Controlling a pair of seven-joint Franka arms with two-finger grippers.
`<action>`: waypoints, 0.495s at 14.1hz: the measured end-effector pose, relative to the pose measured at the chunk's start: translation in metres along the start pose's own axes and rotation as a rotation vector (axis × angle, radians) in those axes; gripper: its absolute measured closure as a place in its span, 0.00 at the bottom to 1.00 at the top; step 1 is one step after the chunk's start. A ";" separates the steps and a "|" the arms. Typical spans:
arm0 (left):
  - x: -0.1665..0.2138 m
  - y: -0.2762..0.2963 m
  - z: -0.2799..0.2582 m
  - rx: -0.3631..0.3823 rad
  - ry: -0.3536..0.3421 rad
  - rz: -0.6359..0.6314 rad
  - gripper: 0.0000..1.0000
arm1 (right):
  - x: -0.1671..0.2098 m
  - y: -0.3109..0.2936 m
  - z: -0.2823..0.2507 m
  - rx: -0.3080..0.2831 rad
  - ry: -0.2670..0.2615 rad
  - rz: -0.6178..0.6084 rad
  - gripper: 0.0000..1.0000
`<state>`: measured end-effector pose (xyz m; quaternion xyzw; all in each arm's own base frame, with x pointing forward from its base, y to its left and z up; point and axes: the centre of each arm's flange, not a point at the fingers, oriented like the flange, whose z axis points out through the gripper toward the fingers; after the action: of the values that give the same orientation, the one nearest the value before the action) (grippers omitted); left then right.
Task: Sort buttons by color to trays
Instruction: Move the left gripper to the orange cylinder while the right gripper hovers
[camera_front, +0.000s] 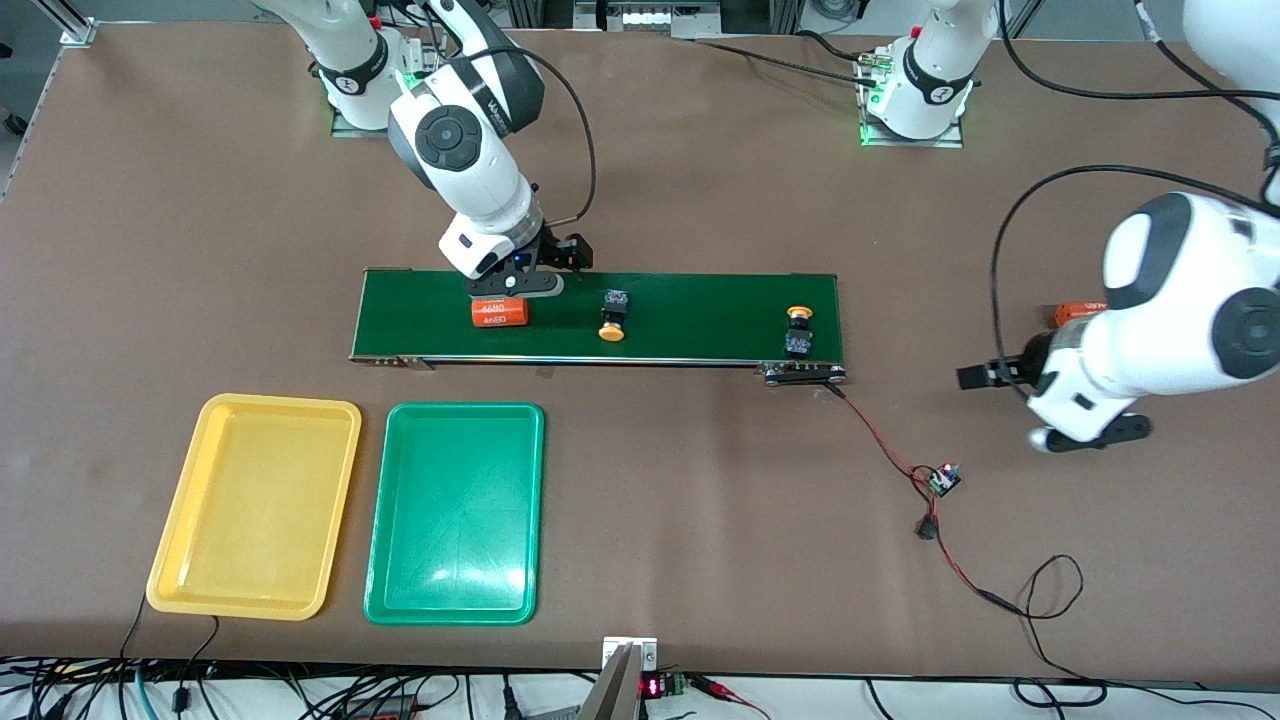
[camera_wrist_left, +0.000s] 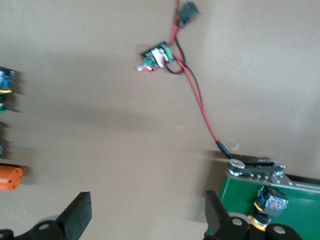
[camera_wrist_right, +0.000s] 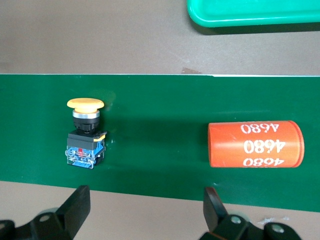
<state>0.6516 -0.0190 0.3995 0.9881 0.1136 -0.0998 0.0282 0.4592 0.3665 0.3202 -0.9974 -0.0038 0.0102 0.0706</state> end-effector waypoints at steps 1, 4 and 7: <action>0.002 -0.012 -0.001 -0.001 -0.004 -0.018 0.00 | 0.000 0.000 0.001 -0.001 -0.001 0.000 0.00; 0.005 -0.049 0.014 0.015 -0.067 -0.073 0.00 | -0.002 -0.002 0.006 -0.004 -0.011 -0.005 0.00; 0.008 -0.106 0.038 0.013 -0.135 -0.099 0.00 | -0.004 -0.010 0.015 -0.007 -0.023 0.001 0.00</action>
<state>0.6272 0.0829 0.3568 0.9725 0.1593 -0.1680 0.0243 0.4544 0.3785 0.3068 -0.9975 -0.0039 0.0219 0.0669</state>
